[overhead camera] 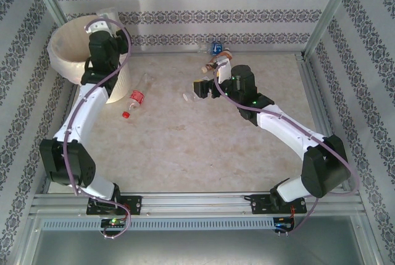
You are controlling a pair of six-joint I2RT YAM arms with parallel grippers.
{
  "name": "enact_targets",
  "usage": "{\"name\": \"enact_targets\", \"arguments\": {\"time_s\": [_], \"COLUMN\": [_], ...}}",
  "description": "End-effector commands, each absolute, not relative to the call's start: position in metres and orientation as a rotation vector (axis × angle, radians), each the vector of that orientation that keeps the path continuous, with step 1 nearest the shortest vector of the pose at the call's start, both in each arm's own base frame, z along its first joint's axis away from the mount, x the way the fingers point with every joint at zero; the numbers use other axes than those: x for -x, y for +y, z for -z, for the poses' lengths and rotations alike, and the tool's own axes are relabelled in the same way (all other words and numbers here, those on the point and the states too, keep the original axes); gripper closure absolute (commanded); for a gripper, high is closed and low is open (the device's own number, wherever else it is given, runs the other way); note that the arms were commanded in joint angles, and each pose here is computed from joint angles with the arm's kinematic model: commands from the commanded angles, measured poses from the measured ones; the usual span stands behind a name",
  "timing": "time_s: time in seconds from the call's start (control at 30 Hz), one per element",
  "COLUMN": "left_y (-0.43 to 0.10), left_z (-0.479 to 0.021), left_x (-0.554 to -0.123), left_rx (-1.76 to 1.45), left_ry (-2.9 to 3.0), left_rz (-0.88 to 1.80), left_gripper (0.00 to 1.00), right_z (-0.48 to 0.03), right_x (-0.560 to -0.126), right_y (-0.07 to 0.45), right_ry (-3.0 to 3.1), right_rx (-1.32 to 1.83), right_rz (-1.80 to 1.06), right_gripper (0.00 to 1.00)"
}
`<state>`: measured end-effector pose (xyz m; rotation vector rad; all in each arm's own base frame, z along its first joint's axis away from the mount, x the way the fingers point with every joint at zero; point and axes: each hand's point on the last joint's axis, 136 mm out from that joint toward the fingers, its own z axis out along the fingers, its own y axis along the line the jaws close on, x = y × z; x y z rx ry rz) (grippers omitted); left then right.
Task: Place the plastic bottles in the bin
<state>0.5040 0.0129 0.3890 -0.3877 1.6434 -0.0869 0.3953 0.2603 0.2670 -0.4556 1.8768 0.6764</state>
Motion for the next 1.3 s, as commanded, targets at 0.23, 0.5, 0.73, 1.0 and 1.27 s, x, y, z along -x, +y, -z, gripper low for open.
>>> {"name": "enact_targets", "arguments": {"time_s": [0.23, 0.5, 0.73, 1.0, 1.27], "left_y": [0.126, 0.193, 0.202, 0.179, 0.107], "left_z": [-0.414, -0.386, -0.369, -0.376, -0.405], "left_x": [-0.514, -0.503, -0.499, -0.505, -0.515], "left_rx": [0.633, 0.901, 1.018, 0.971, 0.73], "left_ry": [1.541, 1.558, 1.649, 1.704, 1.771], "left_rz": [-0.343, -0.467, -0.481, -0.356, -0.115], "left_gripper": [0.52, 0.44, 0.19, 0.05, 0.0], "right_z": [-0.274, -0.269, -0.264, -0.268, -0.269], "right_x": [-0.398, -0.399, -0.402, -0.406, -0.411], "right_y": [0.257, 0.253, 0.246, 0.234, 0.202], "right_ry": [1.886, 1.926, 1.941, 1.925, 1.886], "right_rx": [0.39, 0.36, 0.326, 0.255, 0.06], "right_rz": [-0.652, -0.641, -0.622, -0.63, -0.642], "right_gripper": [0.02, 0.02, 0.02, 0.02, 0.02]}}
